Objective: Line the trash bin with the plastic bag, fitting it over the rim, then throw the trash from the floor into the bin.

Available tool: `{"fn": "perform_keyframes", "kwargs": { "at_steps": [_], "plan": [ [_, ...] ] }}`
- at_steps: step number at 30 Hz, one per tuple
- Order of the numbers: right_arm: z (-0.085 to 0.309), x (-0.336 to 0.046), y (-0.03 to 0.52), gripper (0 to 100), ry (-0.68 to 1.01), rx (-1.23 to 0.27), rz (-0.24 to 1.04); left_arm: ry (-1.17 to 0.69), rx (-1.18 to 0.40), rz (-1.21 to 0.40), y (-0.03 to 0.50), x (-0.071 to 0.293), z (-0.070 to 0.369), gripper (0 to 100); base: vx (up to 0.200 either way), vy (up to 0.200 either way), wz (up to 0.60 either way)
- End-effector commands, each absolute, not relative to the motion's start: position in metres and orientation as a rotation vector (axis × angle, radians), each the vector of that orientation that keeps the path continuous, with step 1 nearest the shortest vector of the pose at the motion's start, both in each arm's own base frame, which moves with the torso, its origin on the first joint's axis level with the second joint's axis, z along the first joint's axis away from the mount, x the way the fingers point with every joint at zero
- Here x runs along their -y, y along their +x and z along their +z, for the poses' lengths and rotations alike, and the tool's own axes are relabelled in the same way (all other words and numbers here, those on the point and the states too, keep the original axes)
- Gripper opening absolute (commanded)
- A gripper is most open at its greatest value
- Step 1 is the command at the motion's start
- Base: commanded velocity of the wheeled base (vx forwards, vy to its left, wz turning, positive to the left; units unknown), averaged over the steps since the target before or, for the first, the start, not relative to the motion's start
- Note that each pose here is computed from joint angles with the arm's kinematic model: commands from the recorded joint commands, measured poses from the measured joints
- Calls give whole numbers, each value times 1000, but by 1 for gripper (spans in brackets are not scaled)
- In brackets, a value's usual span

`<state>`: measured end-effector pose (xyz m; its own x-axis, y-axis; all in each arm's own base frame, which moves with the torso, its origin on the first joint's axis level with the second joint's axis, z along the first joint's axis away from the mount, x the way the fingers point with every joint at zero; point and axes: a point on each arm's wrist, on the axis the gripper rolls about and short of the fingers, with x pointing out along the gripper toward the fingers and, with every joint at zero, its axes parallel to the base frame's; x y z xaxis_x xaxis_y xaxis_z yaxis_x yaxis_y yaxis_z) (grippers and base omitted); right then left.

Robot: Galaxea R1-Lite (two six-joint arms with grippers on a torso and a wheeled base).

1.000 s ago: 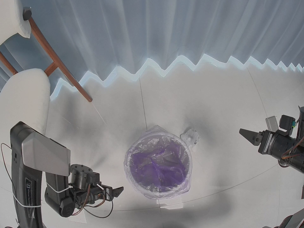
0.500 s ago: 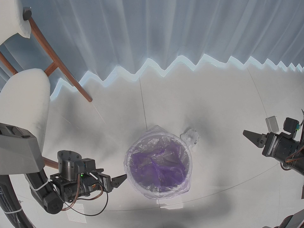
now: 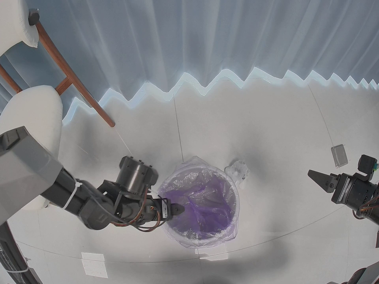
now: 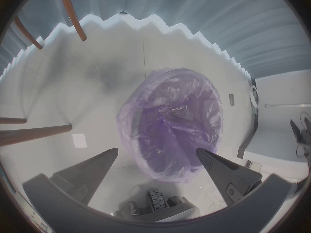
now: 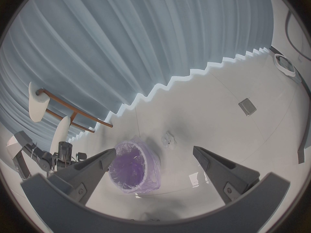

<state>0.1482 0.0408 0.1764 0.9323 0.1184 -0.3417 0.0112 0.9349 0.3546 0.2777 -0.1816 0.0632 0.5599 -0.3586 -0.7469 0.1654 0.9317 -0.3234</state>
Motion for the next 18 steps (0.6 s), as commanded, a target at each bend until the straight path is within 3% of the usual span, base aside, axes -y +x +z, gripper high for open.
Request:
{"fn": "perform_keyframes", "kwargs": {
  "at_steps": [1, 8, 18],
  "plan": [
    [168, -34, 133, 100, 372, -364, 42, -215, -1007, -220, 292, 231, 41, 100, 0, 0, 0],
    [166, -33, 129, 100, 372, -365, 41, -194, -1027, -156, 294, 231, 24, 100, 0, 0, 0],
    [166, -33, 130, 100, 381, -370, 35, -278, -879, -220, 302, 234, 78, 100, 0, 0, 0]
  ]
}}
